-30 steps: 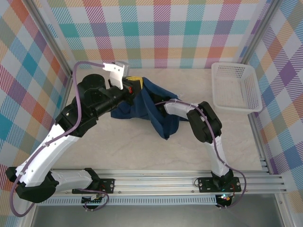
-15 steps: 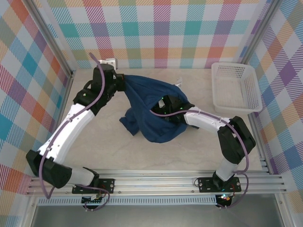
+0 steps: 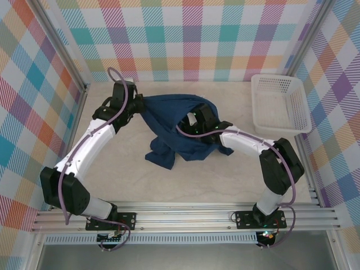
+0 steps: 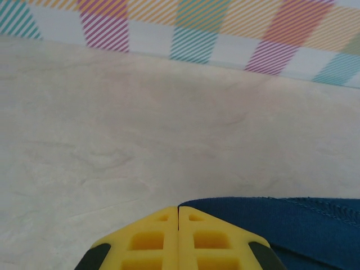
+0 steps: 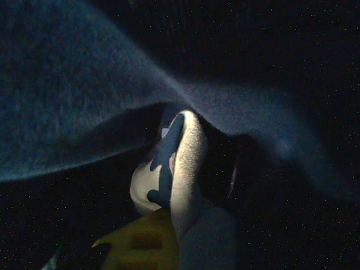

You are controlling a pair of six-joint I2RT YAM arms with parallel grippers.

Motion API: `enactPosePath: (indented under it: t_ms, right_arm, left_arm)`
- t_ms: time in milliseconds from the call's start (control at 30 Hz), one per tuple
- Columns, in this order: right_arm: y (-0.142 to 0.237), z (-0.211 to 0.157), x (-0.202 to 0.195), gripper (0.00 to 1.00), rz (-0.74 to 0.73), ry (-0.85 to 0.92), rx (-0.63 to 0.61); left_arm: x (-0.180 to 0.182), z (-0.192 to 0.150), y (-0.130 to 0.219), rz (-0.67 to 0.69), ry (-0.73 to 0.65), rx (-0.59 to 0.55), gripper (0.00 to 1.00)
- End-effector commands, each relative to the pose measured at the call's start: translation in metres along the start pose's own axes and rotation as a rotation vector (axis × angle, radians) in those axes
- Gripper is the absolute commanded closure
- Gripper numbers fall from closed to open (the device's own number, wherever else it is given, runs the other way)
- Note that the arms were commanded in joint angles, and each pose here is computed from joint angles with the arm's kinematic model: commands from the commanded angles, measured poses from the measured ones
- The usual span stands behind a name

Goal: Fold the inside-out t-shirt

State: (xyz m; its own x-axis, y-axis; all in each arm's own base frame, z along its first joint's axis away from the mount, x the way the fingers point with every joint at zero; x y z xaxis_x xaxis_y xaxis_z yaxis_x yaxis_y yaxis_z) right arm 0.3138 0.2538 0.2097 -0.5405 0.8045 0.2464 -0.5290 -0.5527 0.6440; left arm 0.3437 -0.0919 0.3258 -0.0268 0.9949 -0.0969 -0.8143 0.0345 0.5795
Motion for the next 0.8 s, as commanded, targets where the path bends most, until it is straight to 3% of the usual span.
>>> enactPosePath:
  t_ms: [0,333,767]
  right_arm:
    - [0.023,0.016,0.01,1.0,0.099,0.06,-0.104]
    - [0.062,0.058,0.027,1.0,0.191,0.033,-0.295]
    - [0.131,0.103,0.025,1.0,0.22,-0.027,-0.518]
  left_arm:
    - [0.019,-0.002,-0.017,0.019,0.078,0.014,1.0]
    - [0.022,-0.045,-0.072,0.051,0.076,0.158,1.0]
    - [0.032,-0.075,-0.105,0.086,0.083,0.264,1.0]
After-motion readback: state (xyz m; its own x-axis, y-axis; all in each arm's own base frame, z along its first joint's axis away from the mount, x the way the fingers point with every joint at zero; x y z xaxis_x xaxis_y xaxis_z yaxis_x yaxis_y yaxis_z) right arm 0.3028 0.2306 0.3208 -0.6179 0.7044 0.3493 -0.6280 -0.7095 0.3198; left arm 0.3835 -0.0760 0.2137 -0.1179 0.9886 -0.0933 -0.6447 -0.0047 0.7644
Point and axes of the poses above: each hand's point on the last joint's axis, 136 mm out from that joint toward the fingers, its own y axis back along the fingers, its own x axis along the line the jaws close on, z = x × y, the point moved 10 cm from there along y, back along the fingers, and after that the axes turned 5 degrees about -y, right-handed, at the moved point
